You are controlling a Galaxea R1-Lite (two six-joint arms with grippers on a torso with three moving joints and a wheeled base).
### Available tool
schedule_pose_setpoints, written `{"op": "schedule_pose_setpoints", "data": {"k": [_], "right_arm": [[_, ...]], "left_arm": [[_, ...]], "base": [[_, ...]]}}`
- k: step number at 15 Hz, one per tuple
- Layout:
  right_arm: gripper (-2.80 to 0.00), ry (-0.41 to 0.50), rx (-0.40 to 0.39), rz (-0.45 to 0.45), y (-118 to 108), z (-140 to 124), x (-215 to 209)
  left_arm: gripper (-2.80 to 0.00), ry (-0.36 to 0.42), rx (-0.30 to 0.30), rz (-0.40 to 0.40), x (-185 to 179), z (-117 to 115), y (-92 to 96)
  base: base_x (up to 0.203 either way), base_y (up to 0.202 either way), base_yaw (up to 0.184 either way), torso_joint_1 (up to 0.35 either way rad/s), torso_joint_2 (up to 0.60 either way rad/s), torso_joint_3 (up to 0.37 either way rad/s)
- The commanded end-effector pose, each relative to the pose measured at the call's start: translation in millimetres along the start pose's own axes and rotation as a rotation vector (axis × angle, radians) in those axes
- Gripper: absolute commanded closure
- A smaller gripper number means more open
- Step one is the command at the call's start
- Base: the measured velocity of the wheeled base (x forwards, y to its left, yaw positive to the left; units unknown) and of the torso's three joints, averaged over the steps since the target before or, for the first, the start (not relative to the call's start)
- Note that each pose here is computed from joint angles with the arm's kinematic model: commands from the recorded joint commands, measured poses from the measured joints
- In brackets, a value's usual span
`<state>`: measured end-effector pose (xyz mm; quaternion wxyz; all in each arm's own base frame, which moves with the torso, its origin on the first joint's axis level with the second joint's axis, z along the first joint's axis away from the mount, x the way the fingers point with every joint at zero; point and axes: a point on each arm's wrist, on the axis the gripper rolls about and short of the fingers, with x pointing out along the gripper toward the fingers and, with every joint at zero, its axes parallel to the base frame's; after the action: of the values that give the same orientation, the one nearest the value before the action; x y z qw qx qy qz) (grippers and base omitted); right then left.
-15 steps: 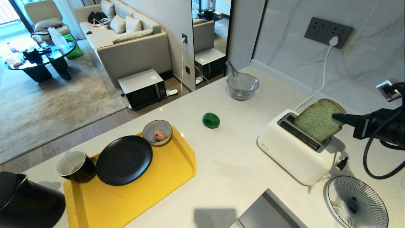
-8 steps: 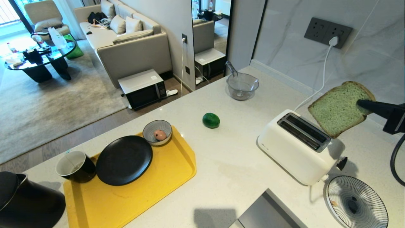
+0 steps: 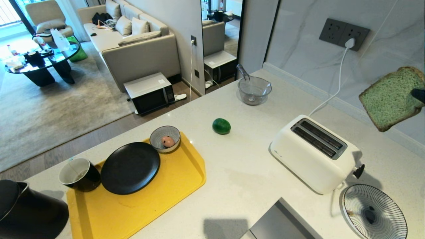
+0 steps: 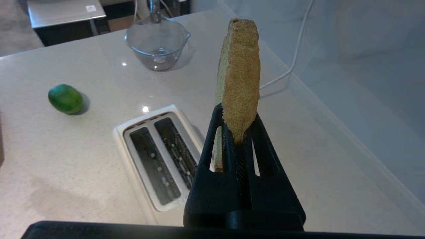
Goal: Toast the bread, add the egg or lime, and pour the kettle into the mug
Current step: Put the baked bread on a plate
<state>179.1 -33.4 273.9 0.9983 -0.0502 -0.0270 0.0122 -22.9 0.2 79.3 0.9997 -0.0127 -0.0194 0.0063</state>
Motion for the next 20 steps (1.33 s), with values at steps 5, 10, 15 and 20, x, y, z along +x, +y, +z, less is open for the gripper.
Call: {"op": "schedule_pose_setpoints", "data": {"k": [5, 10, 15, 20], "right_arm": [[0.00, -0.029, -0.012, -0.002, 0.8, 2.8, -4.1], [0.00, -0.017, -0.023, -0.001, 1.3, -1.0, -4.7], [0.00, -0.017, -0.023, -0.001, 2.0, -1.8, -7.0], [0.00, -0.016, -0.023, -0.001, 2.8, -3.3, -10.0]], "left_arm": [[0.00, 0.011, -0.001, 0.001, 0.8, -3.9, 0.1], [0.00, 0.011, -0.001, 0.001, 0.8, -3.9, 0.1], [0.00, 0.011, -0.001, 0.001, 0.8, -3.9, 0.1], [0.00, 0.011, -0.001, 0.001, 0.8, -3.9, 0.1]], "base": [[0.000, 0.000, 0.000, 0.000, 0.00, 0.000], [0.000, 0.000, 0.000, 0.000, 0.00, 0.000], [0.001, -0.008, 0.136, 0.001, 0.00, 0.004], [0.000, -0.008, 0.173, 0.003, 0.00, 0.003]]}}
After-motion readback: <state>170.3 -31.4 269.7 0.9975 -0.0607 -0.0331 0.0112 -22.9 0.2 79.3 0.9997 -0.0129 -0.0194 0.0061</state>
